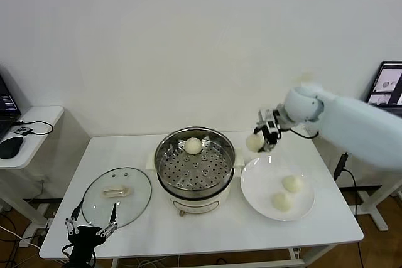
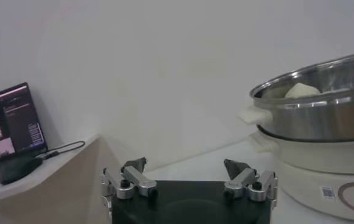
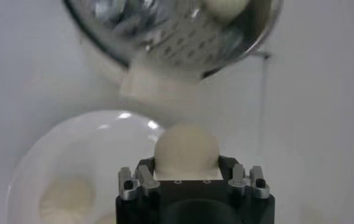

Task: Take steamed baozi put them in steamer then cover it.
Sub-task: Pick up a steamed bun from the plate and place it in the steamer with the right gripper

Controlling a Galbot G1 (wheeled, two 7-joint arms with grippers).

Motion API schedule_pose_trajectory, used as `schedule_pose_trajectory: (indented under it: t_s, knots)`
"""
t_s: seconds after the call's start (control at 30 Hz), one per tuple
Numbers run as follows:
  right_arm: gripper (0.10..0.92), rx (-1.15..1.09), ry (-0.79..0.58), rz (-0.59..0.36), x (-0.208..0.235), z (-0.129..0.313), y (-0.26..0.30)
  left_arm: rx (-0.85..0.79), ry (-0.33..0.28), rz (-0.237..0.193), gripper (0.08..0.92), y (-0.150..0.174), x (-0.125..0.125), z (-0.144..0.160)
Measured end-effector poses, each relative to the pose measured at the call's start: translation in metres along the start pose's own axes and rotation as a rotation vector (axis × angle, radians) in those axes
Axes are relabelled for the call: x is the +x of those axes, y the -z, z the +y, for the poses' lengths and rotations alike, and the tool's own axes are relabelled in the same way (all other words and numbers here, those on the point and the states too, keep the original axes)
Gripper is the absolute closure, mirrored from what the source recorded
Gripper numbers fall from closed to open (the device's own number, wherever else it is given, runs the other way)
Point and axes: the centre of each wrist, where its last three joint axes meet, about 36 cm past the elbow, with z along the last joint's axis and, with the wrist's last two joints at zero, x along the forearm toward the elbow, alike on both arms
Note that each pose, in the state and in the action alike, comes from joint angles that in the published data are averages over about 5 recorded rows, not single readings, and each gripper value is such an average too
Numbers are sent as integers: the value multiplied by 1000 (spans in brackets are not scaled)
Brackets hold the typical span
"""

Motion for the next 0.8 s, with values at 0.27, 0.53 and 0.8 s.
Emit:
schedule_pose_trajectory:
  t_s: [0.27, 0.53, 0.8]
  knots:
    - [369, 17, 32, -50, -23, -16, 82, 1, 14, 2, 177, 1, 1, 2]
    - [369, -5, 86, -58, -71, -17, 142, -3, 23, -1, 177, 2, 1, 7]
    - [369, -45, 121, -56, -112, -10, 182, -2, 21, -5, 177, 3, -2, 7]
